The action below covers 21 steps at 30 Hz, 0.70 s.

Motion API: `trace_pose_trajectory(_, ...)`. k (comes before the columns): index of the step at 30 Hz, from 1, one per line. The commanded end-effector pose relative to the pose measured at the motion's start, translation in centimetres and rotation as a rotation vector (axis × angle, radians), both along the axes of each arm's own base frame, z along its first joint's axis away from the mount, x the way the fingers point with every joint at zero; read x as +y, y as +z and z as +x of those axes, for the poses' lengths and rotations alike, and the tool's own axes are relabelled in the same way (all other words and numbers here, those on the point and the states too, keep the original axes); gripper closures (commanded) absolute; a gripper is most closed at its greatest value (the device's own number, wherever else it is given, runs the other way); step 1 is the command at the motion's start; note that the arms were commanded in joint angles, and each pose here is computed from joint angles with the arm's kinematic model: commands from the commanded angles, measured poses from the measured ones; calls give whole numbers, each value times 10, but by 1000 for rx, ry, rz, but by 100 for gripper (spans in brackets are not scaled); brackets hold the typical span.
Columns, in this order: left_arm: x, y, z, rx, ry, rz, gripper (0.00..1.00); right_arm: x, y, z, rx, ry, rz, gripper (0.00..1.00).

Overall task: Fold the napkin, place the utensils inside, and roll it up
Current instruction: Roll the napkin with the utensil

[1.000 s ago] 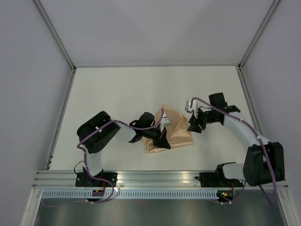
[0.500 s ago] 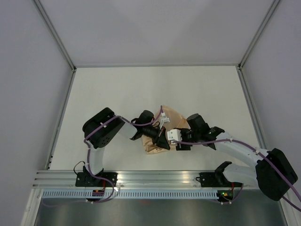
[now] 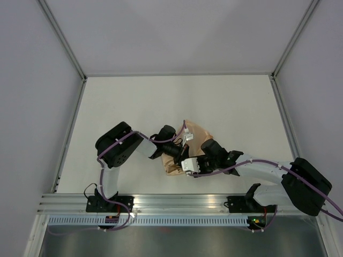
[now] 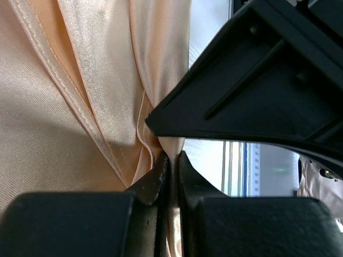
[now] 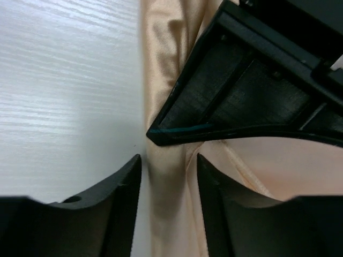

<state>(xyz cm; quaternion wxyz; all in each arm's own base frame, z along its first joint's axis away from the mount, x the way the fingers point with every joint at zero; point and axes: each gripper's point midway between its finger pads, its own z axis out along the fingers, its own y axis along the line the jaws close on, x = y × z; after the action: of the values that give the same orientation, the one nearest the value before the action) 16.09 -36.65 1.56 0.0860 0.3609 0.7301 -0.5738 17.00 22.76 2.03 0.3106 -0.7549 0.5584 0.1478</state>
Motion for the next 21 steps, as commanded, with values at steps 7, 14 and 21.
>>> trace_pose_trajectory(7, 7, -13, -3, 45, 8, 67, 98, -5, -12, 7, -30, -44, -39, 74)
trace_pose_trajectory(14, 6, 16, 18, -44, 78, 13, 75, -13, -16, -4, 28, -38, -78, 99)
trace_pose_trajectory(21, 5, 55, 49, -206, 191, -25, 66, -12, -14, -17, 189, 0, -115, 100)
